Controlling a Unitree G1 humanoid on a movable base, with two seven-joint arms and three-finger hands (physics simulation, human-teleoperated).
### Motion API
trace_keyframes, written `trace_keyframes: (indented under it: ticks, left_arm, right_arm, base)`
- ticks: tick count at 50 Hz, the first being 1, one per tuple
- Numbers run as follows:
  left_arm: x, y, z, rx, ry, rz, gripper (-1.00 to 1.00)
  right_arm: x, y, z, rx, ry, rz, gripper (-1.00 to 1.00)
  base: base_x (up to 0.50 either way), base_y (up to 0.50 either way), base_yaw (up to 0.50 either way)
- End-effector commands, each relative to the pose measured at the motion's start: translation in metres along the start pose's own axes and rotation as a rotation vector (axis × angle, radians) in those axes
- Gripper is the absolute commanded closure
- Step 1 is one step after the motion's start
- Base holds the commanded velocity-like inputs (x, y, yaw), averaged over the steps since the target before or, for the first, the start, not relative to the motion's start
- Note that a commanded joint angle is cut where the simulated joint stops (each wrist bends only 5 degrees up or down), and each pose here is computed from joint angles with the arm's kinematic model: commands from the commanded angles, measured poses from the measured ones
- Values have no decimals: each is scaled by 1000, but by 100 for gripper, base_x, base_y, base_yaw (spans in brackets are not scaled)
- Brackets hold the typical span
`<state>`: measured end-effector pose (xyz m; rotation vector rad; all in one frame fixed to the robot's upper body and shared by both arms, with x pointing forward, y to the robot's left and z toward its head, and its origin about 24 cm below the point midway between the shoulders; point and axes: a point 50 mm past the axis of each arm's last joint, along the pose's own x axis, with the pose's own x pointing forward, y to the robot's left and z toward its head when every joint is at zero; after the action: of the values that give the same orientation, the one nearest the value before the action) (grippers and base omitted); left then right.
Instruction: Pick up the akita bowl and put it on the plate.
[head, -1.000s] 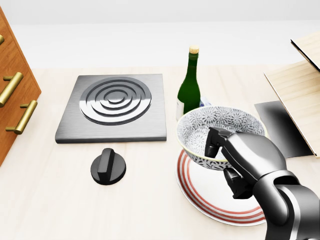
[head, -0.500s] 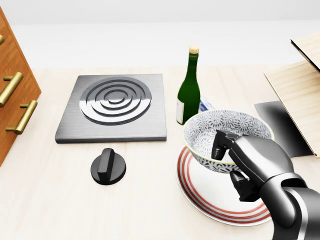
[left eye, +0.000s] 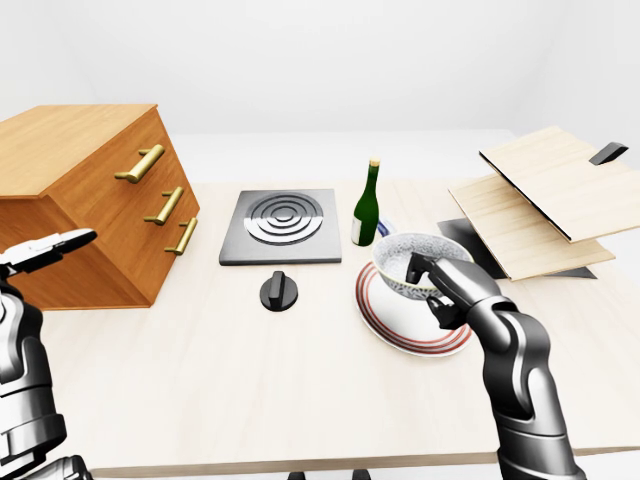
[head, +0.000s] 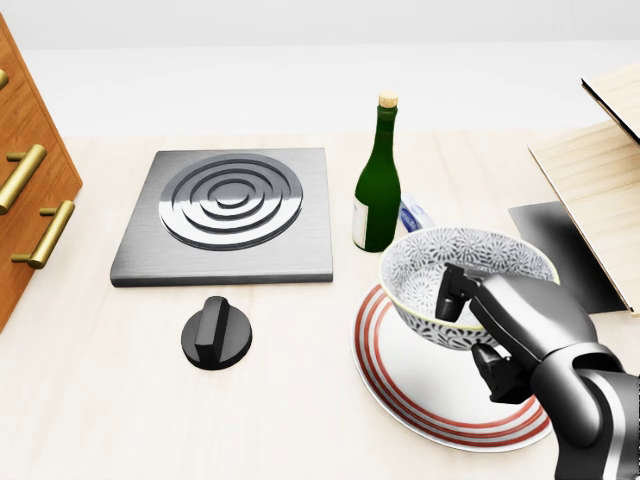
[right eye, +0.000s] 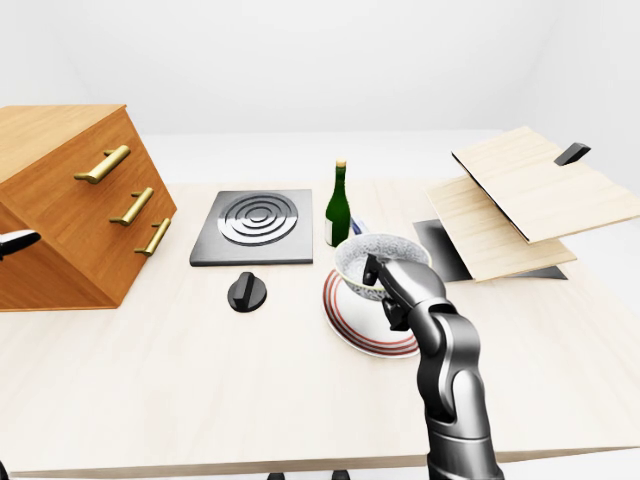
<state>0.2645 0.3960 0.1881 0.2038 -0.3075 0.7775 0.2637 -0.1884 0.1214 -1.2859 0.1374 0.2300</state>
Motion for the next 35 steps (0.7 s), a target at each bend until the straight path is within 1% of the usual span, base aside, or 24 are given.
trace_keyframes:
  ticks: [1,10,24,35]
  left_arm:
    - [-4,4,-1,0,0,1,-100]
    - [-4,4,-1,-1,0,1,-100]
    - [0,2,0,1,-2,3,-100]
    - [2,-1,1,2,-4,3,-100]
  right_arm:
    - [4,2,0,9,-3,16,100]
    - [7,8,-6,27,9,51,100]
    - [9,8,-14,36,24,61,100]
    - [14,11,-17,50,31,89,100]
  base:
    - [0,0,0]
    - [0,0,0]
    - [0,0,0]
    - [0,0,0]
